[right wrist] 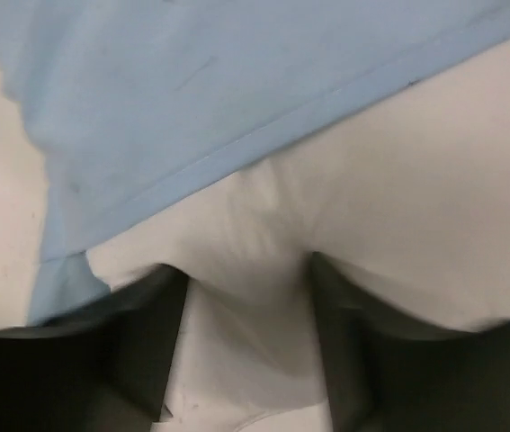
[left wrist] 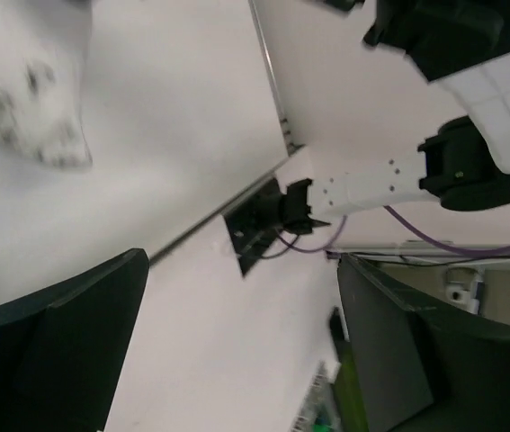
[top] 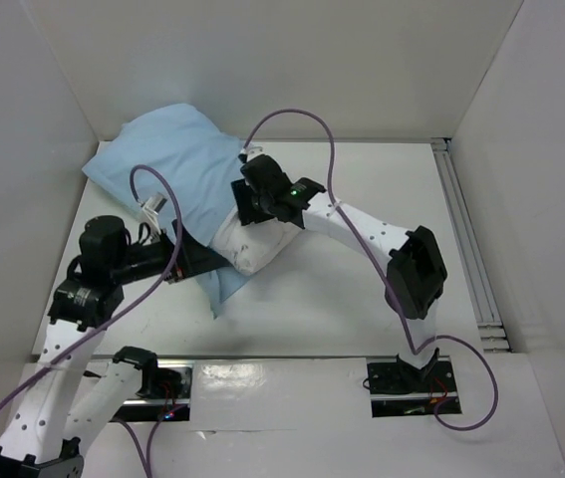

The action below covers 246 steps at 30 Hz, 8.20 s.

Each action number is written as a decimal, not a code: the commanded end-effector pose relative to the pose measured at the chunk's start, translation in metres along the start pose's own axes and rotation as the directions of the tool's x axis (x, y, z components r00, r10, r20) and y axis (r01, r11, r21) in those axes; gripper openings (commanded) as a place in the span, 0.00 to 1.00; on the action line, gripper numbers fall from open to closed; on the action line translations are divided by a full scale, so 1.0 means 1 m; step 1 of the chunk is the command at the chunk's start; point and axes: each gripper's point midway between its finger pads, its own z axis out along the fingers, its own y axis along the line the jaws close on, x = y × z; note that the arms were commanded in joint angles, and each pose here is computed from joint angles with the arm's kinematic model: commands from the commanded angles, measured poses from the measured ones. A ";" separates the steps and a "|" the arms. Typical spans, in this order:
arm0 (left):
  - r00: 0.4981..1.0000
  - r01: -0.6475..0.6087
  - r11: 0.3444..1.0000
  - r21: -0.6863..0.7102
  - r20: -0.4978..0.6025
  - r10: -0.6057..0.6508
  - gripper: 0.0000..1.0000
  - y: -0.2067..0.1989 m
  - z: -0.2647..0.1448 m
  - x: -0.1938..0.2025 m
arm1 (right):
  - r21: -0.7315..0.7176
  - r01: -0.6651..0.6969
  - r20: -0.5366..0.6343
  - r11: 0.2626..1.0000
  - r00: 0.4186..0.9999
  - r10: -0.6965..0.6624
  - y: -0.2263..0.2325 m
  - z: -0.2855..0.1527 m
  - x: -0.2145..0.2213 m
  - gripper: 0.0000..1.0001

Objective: Put the pillow into the pillowcase

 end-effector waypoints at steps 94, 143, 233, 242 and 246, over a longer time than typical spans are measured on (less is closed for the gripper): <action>0.960 -0.198 0.969 -0.146 0.169 0.222 0.00 -0.051 0.061 -0.235 | -0.176 -0.630 0.272 0.756 0.707 0.653 -0.119 0.075 -0.046 0.00; 0.662 -0.741 0.412 -0.530 -0.476 0.579 0.78 0.024 0.234 -0.071 | 0.333 -0.746 0.157 0.576 0.647 0.747 -0.258 -0.170 0.148 0.78; 0.943 -0.309 0.890 -0.335 -0.229 0.241 0.85 -0.004 0.170 -0.141 | -0.511 -0.361 -0.090 0.780 0.925 0.369 -0.039 -0.073 0.146 0.00; 0.926 -0.302 0.768 -0.565 -0.365 0.096 0.92 0.089 0.194 -0.113 | -0.413 -0.262 0.007 0.872 0.957 0.290 -0.052 -0.089 0.156 0.00; 0.902 -0.317 0.785 -0.532 -0.424 0.076 0.61 0.096 0.207 -0.105 | -0.385 -0.273 -0.002 0.882 0.955 0.295 -0.056 -0.087 0.160 0.00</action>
